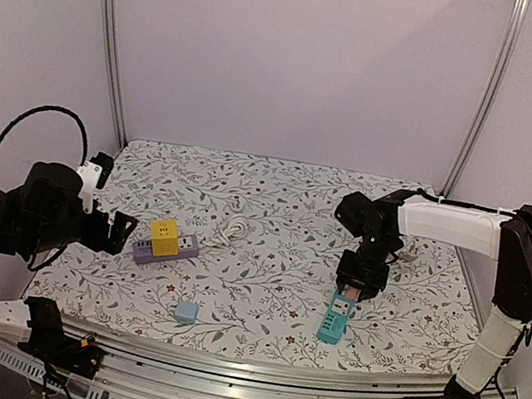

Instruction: Insert the plug

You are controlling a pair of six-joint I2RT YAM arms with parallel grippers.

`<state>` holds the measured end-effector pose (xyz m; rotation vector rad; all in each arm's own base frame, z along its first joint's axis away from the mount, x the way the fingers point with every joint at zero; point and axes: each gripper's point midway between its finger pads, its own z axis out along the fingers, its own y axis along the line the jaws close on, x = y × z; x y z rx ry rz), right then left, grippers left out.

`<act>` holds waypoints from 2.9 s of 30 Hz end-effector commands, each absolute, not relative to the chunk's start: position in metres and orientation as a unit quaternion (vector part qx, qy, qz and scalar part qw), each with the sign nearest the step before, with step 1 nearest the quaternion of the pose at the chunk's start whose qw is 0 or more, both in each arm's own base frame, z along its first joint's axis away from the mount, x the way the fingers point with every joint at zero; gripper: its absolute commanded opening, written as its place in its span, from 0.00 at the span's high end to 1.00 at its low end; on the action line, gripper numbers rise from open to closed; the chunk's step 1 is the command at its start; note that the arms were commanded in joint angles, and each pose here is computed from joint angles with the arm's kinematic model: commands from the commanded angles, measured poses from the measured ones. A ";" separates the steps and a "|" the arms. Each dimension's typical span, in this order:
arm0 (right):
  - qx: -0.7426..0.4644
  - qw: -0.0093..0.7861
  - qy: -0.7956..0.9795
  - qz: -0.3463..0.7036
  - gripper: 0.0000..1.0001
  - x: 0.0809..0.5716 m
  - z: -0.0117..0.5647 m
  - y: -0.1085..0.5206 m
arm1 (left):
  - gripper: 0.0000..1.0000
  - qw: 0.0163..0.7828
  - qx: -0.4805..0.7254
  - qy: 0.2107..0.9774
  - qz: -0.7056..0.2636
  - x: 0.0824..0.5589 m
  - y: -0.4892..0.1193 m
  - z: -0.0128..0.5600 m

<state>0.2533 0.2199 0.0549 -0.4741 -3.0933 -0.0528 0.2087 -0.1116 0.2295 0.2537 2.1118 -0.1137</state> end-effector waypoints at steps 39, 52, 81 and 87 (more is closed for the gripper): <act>0.020 -0.082 -0.996 -0.030 0.01 0.208 0.200 0.152 | 0.15 0.195 -0.030 0.979 -0.058 0.162 -0.141 0.123; 0.013 -0.120 -0.991 -0.055 0.01 0.182 0.223 0.129 | 0.30 0.094 0.028 0.991 -0.088 0.157 -0.214 0.053; -0.052 -0.137 -0.987 -0.059 0.01 0.185 0.237 0.125 | 0.09 0.040 0.157 0.982 -0.099 0.145 -0.239 0.076; -0.031 -0.176 -0.983 -0.044 0.01 0.192 0.245 0.116 | 0.12 0.029 0.347 0.932 -0.102 0.135 -0.257 0.092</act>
